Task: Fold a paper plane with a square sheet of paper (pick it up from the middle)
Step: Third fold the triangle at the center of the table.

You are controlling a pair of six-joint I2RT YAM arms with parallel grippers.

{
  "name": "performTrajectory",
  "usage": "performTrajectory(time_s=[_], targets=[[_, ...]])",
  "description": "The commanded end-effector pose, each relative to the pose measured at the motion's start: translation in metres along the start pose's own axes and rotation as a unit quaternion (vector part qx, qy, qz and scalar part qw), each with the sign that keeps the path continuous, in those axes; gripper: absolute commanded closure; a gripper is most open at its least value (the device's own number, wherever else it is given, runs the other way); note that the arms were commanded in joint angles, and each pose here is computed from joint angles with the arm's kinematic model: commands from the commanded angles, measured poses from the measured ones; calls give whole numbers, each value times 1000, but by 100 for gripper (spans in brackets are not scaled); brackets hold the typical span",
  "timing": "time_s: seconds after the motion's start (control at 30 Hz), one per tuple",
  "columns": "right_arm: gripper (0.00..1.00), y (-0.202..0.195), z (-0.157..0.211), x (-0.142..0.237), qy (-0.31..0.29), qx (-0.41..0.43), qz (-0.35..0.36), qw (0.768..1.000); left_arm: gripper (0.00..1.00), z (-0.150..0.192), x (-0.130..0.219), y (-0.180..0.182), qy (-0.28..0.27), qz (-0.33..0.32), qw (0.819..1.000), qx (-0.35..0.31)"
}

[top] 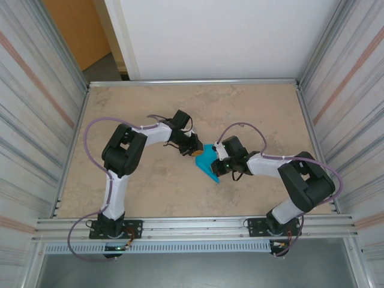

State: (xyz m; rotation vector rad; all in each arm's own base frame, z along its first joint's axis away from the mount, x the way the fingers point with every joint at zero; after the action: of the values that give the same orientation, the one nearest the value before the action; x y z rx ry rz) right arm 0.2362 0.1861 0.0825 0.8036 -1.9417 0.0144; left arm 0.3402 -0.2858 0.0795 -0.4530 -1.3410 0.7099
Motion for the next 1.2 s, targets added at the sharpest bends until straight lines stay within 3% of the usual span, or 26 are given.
performTrajectory(time_s=[0.0, 0.17, 0.37, 0.57, 0.87, 1.17], targets=[[100, -2, -4, -1, 5, -5, 7, 1000, 86, 10, -17, 26, 32, -52, 998, 31], [100, -4, -1, -4, 14, -8, 10, 1000, 86, 8, -11, 18, 25, -44, 998, 25], [100, -4, 1, -4, 18, -14, 11, 1000, 85, 10, 26, -17, -21, -5, 1000, -3], [100, -3, 1, -5, 21, -20, 6, 1000, 80, 26, 48, -25, -52, 31, 998, -2], [100, -4, 2, -7, 26, -25, 4, 999, 84, 66, 26, -17, -34, 54, 998, 24], [100, -3, 2, -9, 29, -26, 3, 999, 87, 75, 3, -10, -16, 43, 998, 38]])
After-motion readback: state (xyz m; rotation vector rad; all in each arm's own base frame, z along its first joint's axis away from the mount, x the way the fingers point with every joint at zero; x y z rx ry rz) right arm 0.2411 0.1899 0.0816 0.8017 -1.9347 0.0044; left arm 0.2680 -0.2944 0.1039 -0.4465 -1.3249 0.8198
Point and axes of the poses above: each hand's point on the last joint's axis, 136 mm out from that joint toward the fingers, its own x axis back along the fingers, its own y axis along the line the jaws close on, z = x × y, the point moved 8 cm from there along x, back along the fingers, and after that the axes turned 4 degrees about x, right-handed, at the moved point
